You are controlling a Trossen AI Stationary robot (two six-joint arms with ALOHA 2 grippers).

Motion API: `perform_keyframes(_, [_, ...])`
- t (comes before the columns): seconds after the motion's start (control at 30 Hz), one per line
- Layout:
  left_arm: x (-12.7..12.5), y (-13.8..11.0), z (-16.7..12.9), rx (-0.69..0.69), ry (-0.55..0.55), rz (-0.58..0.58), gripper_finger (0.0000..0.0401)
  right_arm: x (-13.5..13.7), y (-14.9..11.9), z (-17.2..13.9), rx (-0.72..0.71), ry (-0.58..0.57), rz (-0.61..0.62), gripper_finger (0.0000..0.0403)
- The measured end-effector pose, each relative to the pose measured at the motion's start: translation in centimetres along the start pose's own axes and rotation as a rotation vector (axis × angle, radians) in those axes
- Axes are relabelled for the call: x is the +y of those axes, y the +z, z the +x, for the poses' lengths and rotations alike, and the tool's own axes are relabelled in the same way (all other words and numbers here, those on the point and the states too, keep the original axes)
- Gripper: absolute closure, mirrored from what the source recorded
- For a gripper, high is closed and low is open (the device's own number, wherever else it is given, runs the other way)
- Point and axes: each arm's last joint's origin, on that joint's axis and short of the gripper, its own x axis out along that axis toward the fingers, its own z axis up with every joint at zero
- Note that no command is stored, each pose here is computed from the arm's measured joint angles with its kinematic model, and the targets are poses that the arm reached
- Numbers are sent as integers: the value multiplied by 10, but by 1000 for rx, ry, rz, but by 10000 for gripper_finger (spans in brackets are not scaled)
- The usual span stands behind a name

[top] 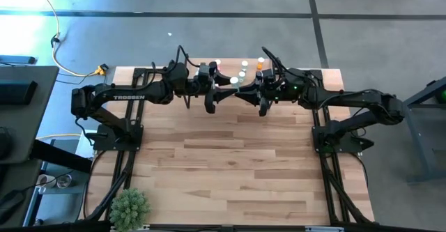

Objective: Pick and place medicine bottles onto shelf by color
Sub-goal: Put the blue pill bottle on the shelf aligned with the other blue pill bottles

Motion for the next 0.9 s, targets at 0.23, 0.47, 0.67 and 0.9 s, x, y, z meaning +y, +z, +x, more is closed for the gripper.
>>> perform_keyframes(0.23, [0,0,0,1,1,0,230,0,0,0,-4,2,-3,336])
perform_keyframes(0.47, [0,0,0,1,-2,25,281,0,0,0,0,-1,-2,336])
perform_keyframes(0.67, [0,-1,0,6,-1,25,309,-1,-1,0,15,-9,-6,333])
perform_keyframes(0.9, [2,-7,0,64,16,45,309,-5,-6,-1,58,-48,-20,262])
